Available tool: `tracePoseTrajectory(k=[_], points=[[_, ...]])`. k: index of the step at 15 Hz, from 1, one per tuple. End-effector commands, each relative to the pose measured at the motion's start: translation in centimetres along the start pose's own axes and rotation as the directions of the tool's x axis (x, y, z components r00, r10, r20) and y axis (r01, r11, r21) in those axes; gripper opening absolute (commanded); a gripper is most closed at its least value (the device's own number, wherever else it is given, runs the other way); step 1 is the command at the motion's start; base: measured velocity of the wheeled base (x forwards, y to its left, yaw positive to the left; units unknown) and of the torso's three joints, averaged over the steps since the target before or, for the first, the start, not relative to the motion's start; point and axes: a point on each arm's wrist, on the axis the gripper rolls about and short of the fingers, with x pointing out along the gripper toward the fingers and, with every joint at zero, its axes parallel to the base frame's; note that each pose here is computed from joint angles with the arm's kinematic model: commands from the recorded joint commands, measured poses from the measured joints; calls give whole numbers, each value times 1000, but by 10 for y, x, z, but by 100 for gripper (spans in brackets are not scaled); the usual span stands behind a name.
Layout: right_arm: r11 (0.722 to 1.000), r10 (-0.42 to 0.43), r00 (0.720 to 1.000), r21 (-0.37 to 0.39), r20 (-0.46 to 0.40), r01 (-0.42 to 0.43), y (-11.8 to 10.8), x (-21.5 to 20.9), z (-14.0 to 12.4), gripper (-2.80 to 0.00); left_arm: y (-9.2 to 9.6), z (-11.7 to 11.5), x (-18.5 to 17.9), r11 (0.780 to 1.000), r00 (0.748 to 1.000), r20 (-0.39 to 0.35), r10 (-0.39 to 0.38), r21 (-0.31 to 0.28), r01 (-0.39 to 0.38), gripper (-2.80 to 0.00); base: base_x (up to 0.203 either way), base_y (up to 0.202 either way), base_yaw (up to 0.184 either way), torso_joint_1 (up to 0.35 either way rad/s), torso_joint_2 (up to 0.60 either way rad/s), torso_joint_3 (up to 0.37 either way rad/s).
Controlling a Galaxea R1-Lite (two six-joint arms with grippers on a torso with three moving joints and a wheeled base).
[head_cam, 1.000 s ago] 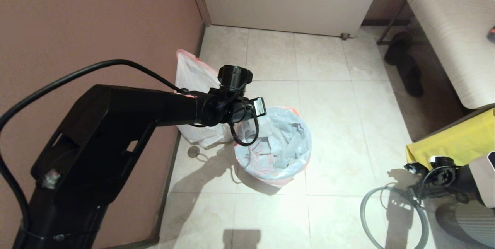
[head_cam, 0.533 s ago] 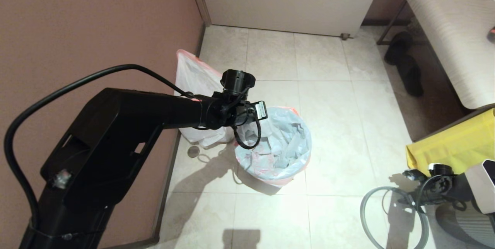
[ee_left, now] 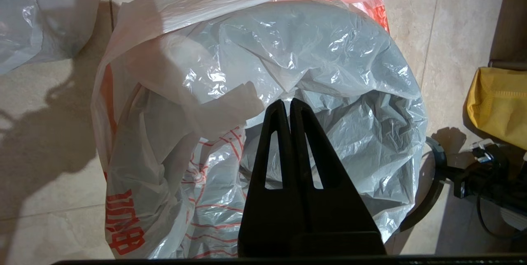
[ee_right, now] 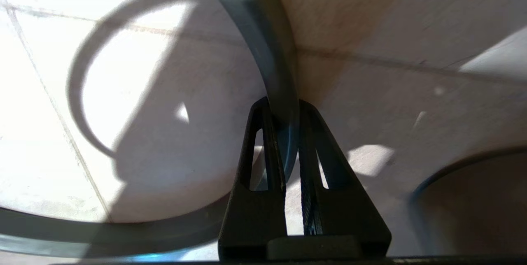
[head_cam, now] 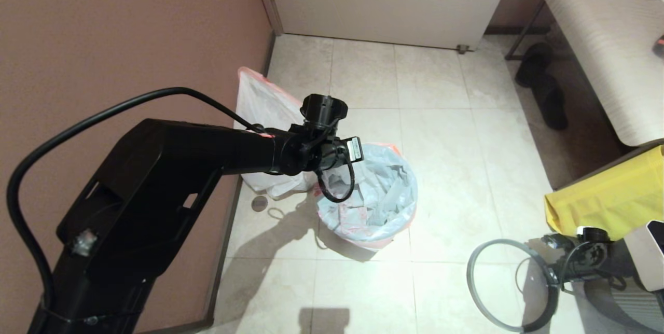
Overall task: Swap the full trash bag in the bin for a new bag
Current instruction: Place the trash can ring on the trash can
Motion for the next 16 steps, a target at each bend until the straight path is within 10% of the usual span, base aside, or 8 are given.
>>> tracePoseTrajectory(k=[1, 8, 16], points=[[1000, 9, 1000, -2, -11, -9, 2, 1, -3, -280, 0, 0, 1, 1000, 1000, 0, 2, -3, -2, -280, 0, 0, 0, 0, 0, 0], [994, 72, 993, 75, 94, -79, 10, -70, 52, -280, 8, 11, -4, 1000, 1000, 26, 9, -17, -8, -280, 0, 0, 0, 0, 0, 0], [955, 62, 949, 259, 310, -147, 56, -263, 123, -280, 0, 28, -33, 999, 998, 53, -18, -26, 20, -280, 0, 0, 0, 0, 0, 0]])
